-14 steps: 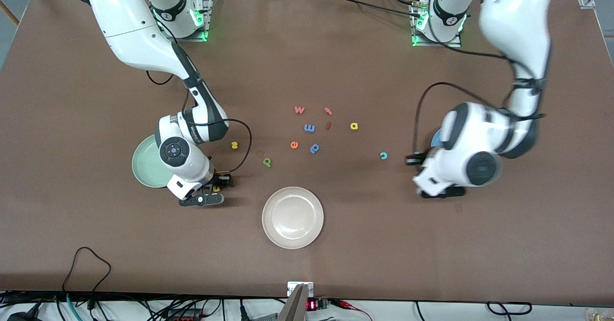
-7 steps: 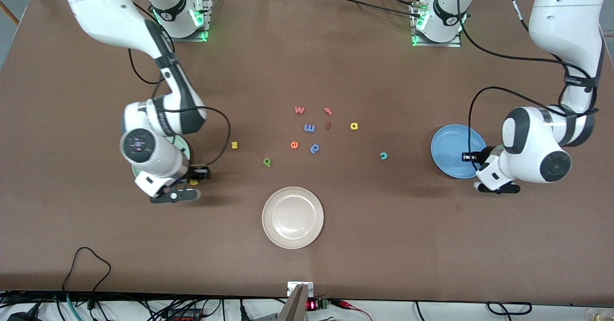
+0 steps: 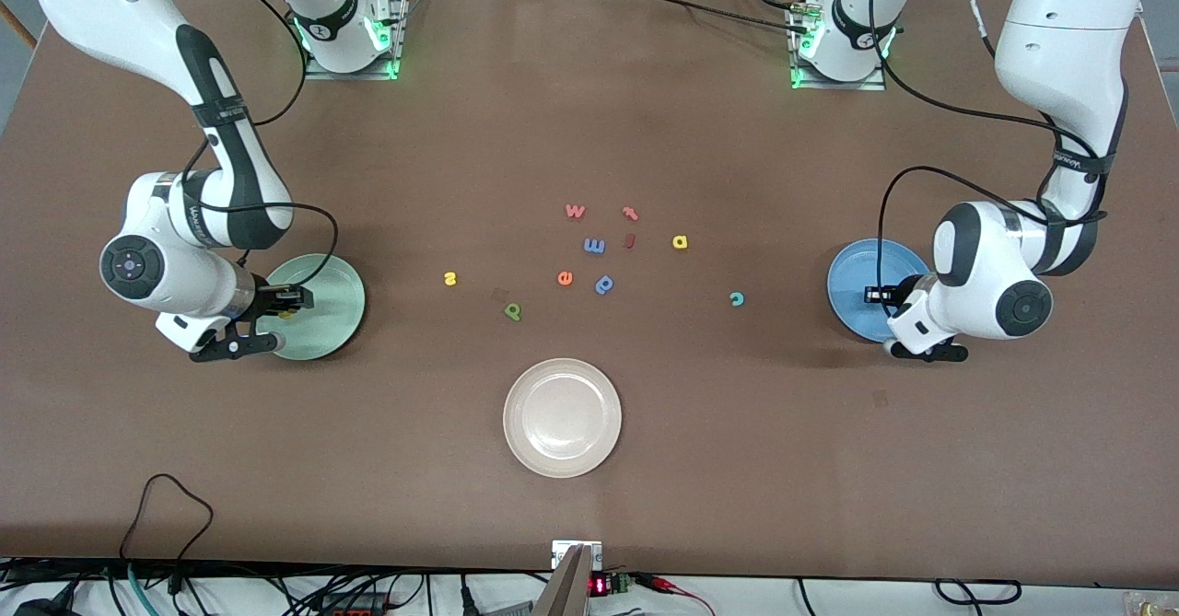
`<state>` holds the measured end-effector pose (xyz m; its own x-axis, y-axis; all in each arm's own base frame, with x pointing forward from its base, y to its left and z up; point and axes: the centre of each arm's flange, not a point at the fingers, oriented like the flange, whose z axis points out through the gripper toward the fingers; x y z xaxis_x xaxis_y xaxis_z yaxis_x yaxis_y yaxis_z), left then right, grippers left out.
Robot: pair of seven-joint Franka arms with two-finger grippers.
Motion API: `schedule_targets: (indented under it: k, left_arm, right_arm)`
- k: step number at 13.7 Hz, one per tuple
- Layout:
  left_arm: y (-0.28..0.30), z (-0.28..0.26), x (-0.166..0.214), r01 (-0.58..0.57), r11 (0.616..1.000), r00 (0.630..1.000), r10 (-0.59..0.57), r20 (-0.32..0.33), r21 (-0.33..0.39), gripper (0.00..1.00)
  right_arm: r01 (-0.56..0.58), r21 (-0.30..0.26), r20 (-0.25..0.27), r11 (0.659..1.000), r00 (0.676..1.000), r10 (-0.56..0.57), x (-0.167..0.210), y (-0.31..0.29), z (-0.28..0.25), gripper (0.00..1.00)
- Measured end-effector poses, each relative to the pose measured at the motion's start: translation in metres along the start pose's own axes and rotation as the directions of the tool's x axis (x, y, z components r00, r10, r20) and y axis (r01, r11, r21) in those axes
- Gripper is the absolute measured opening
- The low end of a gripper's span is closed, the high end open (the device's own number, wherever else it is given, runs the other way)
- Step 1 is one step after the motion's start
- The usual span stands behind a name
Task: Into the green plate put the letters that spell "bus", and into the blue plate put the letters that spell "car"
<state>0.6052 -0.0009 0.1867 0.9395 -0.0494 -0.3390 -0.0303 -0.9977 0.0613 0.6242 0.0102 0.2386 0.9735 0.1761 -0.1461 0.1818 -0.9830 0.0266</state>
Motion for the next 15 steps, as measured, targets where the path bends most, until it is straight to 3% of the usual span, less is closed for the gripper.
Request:
schedule_targets:
  k: [3, 5, 6, 7, 8, 9, 12, 15]
  left_arm:
    - [0.022, -0.028, 0.007, -0.037, 0.999, 0.998, 0.037, -0.044, -0.005, 0.72]
    - [0.068, -0.063, 0.014, -0.105, 0.994, 0.99, 0.104, -0.094, -0.01, 0.94]
    - [0.096, -0.075, 0.015, -0.133, 0.991, 0.985, 0.132, -0.11, -0.005, 1.0]
    - [0.123, -0.077, 0.015, -0.151, 0.989, 0.982, 0.15, -0.114, 0.003, 1.0]
    - [0.161, -0.067, 0.011, -0.158, 0.987, 0.982, 0.159, -0.102, 0.013, 0.85]
    - [0.185, -0.057, 0.008, -0.146, 0.989, 0.985, 0.147, -0.088, 0.02, 0.78]
    - [0.224, -0.02, 0.008, -0.063, 0.998, 0.996, 0.064, -0.068, 0.027, 0.69]
    - [0.219, 0.006, 0.019, -0.031, 0.999, 0.997, 0.033, -0.075, 0.02, 0.67]
  right_arm:
    - [0.011, 0.008, 0.017, 1.0, 1.0, -0.011, -0.004, -0.01, 0.008, 0.33]
    - [0.017, 0.011, 0.027, 1.0, 0.999, -0.018, -0.006, -0.015, 0.014, 0.35]
    - [0.02, 0.011, 0.028, 1.0, 0.999, -0.02, -0.007, -0.017, 0.015, 0.37]
    - [0.022, 0.012, 0.028, 1.0, 0.999, -0.023, -0.006, -0.019, 0.015, 0.45]
    - [0.027, 0.013, 0.025, 1.0, 0.999, -0.028, -0.006, -0.022, 0.014, 0.6]
    - [0.032, 0.014, 0.023, 0.999, 0.999, -0.033, -0.005, -0.026, 0.013, 0.71]
    - [0.046, 0.044, 0.001, 0.998, 0.999, -0.046, -0.002, -0.051, 0.002, 1.0]
    - [0.041, 0.084, -0.002, 0.996, 0.999, -0.041, -0.002, -0.099, -0.002, 1.0]
